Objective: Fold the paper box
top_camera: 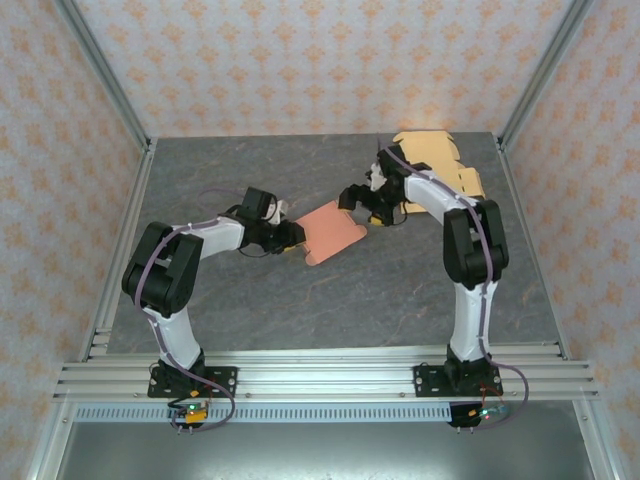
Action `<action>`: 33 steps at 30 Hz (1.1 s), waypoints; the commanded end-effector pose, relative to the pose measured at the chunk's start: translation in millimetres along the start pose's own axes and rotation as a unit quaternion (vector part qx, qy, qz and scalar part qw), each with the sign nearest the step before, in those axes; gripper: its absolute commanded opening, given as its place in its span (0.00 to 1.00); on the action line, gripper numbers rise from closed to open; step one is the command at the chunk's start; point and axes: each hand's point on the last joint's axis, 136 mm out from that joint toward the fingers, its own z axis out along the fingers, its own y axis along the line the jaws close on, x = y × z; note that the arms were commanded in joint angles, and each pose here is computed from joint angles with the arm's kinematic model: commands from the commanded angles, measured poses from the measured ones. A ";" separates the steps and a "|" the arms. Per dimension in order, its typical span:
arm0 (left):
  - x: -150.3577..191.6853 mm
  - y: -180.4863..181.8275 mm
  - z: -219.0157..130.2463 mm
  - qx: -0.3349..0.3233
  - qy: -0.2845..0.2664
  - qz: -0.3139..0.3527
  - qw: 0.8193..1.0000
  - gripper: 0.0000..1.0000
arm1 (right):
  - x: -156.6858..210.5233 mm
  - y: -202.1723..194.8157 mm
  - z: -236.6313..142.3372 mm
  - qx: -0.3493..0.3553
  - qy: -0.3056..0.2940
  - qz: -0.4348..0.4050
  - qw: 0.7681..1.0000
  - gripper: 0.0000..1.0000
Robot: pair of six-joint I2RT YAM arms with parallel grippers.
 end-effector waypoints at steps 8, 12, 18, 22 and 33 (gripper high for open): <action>44.1 91.8 -1.3 -0.146 0.031 -0.026 0.989 0.28 | 8.3 20.4 20.7 -0.056 0.058 -0.029 0.996 0.95; 41.6 88.5 -0.5 -0.140 0.029 -0.021 0.990 0.28 | 18.8 40.5 21.1 -0.105 0.080 -0.040 0.990 0.94; 38.0 82.0 1.7 -0.127 0.031 -0.025 0.991 0.30 | 34.7 60.3 27.9 -0.153 0.109 -0.042 0.981 0.68; 29.9 72.5 -2.8 -0.115 0.017 -0.020 0.993 0.35 | 39.1 64.1 26.4 -0.167 0.123 -0.037 0.978 0.56; -37.2 11.0 -75.8 -0.054 -0.214 0.050 0.974 0.74 | 45.0 76.7 4.8 -0.179 0.109 0.076 0.975 0.52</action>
